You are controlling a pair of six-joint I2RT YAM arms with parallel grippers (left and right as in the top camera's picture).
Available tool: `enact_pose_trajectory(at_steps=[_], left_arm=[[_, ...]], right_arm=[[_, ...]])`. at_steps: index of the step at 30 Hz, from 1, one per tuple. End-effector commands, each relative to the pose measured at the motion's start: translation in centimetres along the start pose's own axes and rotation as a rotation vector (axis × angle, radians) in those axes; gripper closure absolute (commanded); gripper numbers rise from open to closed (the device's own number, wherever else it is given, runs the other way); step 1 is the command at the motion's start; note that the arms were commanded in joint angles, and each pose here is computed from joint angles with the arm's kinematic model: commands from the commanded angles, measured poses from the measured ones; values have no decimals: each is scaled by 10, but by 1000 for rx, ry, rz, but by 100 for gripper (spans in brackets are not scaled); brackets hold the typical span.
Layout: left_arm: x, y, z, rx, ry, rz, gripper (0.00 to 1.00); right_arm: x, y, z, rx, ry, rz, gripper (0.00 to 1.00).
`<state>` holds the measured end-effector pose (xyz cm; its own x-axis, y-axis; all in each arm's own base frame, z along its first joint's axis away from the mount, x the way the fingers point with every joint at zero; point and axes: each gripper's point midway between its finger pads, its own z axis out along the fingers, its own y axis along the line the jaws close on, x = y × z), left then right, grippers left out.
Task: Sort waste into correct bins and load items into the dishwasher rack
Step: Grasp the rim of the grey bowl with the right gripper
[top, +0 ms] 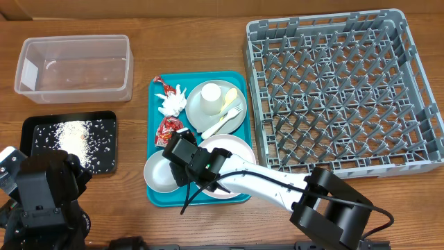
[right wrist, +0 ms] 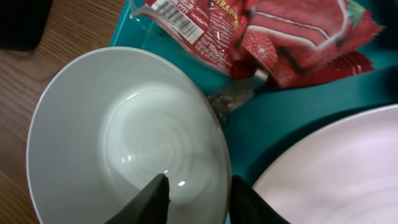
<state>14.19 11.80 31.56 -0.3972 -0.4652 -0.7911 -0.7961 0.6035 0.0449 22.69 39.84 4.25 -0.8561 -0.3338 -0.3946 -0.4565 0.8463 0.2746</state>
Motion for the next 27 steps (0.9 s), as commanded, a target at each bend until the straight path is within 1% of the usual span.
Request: enact_pose_trajectory(at_steps=[1, 4, 5, 6, 10, 15, 18, 21, 23, 27], left_arm=[[-3, 1, -2, 4, -8, -36, 0], [-3, 1, -2, 4, -7, -35, 0], [-3, 1, -2, 4, -7, -35, 0], [-2, 1, -2, 3, -6, -34, 0], [-2, 1, -2, 3, -4, -33, 0], [-2, 1, -2, 3, -5, -33, 1], [-2, 1, -2, 3, -5, -33, 0], [-2, 1, -2, 3, -5, -33, 0], [-2, 1, -2, 3, -5, -33, 0], [-2, 1, -2, 3, -5, -34, 0]], right_arm=[[-7, 7, -3, -12, -17, -1, 70], [-6, 6, -3, -10, -14, -1, 70], [-6, 6, -3, -10, -14, -1, 67], [-6, 6, -3, -10, -14, -1, 66], [-6, 6, -2, -9, -12, 2, 67], [-5, 7, -1, -13, -6, 2, 75], [-5, 6, -1, -13, -7, 2, 86], [-5, 6, -1, -12, -9, 2, 94], [-6, 6, -1, -11, -11, 3, 96], [-12, 5, -2, -18, -21, 12, 96]])
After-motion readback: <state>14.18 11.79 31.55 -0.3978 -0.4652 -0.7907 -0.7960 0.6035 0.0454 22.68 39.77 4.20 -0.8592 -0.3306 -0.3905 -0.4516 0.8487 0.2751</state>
